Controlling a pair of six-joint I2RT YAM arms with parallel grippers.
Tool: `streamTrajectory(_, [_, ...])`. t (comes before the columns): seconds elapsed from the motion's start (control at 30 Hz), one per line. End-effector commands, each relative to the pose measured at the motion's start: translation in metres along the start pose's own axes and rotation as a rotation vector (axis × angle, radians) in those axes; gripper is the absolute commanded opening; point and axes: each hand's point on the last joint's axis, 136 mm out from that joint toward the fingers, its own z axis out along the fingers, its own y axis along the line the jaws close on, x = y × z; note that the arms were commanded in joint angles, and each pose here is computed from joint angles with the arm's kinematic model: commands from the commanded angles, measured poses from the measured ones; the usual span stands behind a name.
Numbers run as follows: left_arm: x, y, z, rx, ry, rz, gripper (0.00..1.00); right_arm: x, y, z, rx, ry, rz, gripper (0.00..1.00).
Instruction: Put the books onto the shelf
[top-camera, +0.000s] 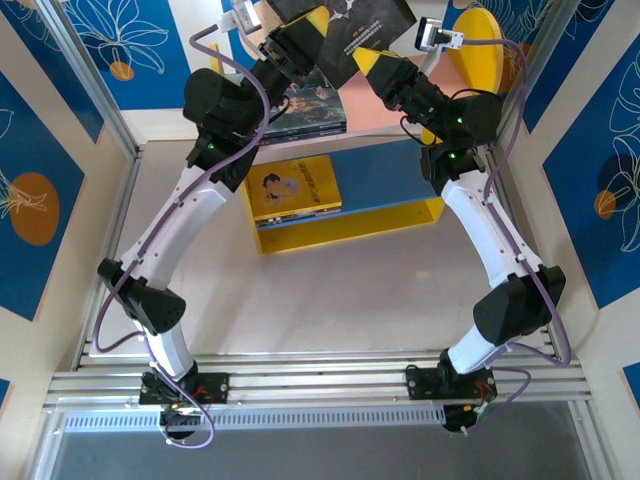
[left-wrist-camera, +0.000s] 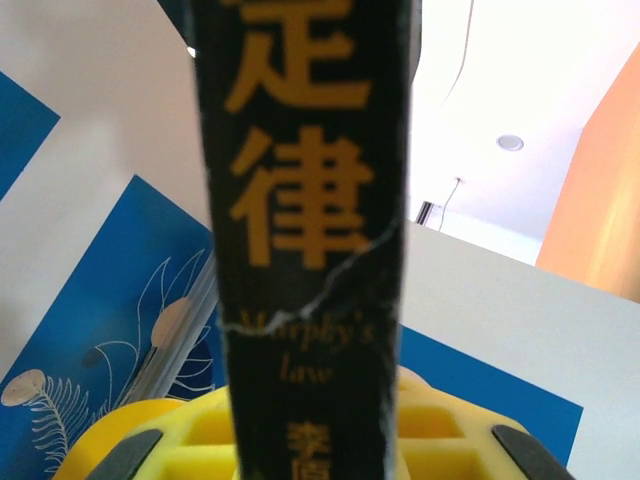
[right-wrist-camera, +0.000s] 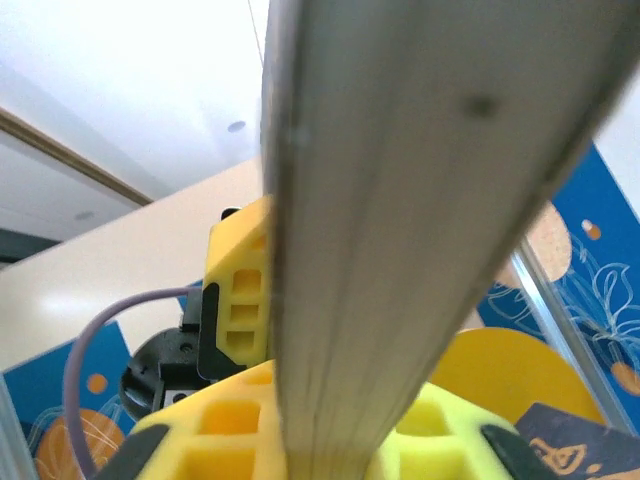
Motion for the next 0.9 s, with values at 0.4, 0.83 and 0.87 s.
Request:
streamTrajectory(0.4, [0.005, 0.004, -0.046, -0.054, 0.152, 0.047, 0.56, -0.004, 0.015, -0.023, 0.102, 0.07, -0.15, 0.0])
streamTrajectory(0.83, [0.01, 0.005, -0.129, -0.172, 0.479, 0.1, 0.6, 0.011, 0.027, -0.055, 0.154, 0.248, -0.282, 0.0])
streamTrajectory(0.87, [0.009, 0.002, -0.133, -0.162, 0.507, 0.09, 0.6, 0.016, 0.03, -0.056, 0.145, 0.278, -0.303, 0.0])
